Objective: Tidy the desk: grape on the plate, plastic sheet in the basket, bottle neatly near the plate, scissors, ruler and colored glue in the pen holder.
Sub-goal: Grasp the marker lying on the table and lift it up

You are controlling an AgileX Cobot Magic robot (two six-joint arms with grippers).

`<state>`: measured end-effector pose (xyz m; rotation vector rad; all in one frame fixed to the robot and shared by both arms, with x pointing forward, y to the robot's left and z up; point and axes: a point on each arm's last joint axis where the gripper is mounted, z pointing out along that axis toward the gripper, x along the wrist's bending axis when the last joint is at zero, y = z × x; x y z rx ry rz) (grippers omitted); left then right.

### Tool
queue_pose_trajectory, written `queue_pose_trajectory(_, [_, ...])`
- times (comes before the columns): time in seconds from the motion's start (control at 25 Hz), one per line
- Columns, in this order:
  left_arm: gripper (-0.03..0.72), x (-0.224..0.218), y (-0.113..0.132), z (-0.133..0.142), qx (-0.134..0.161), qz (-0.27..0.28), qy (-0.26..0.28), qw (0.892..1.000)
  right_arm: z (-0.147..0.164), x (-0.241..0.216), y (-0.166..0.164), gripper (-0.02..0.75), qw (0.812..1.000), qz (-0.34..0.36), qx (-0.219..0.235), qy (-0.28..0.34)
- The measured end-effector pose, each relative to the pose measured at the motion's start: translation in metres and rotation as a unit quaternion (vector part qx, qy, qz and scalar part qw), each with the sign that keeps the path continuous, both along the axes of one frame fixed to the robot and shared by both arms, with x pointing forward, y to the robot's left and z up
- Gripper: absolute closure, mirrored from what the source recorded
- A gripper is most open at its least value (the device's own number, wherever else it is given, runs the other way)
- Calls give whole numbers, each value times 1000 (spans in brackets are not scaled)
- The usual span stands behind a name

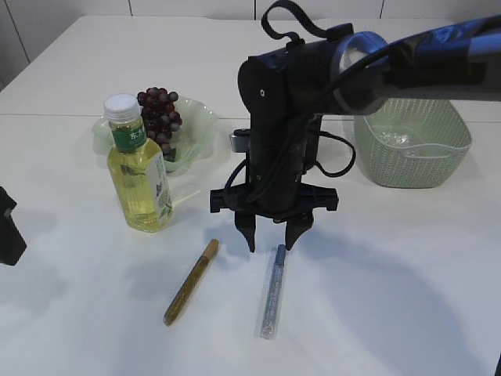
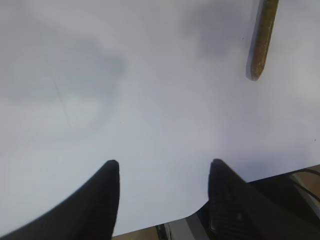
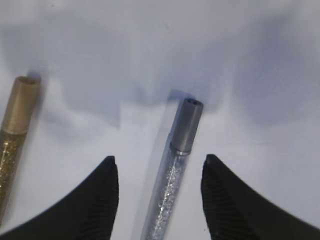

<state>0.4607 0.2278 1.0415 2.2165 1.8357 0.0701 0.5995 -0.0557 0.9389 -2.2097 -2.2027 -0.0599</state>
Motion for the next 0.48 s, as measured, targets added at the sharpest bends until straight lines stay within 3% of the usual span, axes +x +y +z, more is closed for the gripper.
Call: queue_pose_trajectory(0.48, [273, 0, 0, 0, 0, 0, 0, 1000, -15, 3, -2, 316, 999, -40, -20, 6])
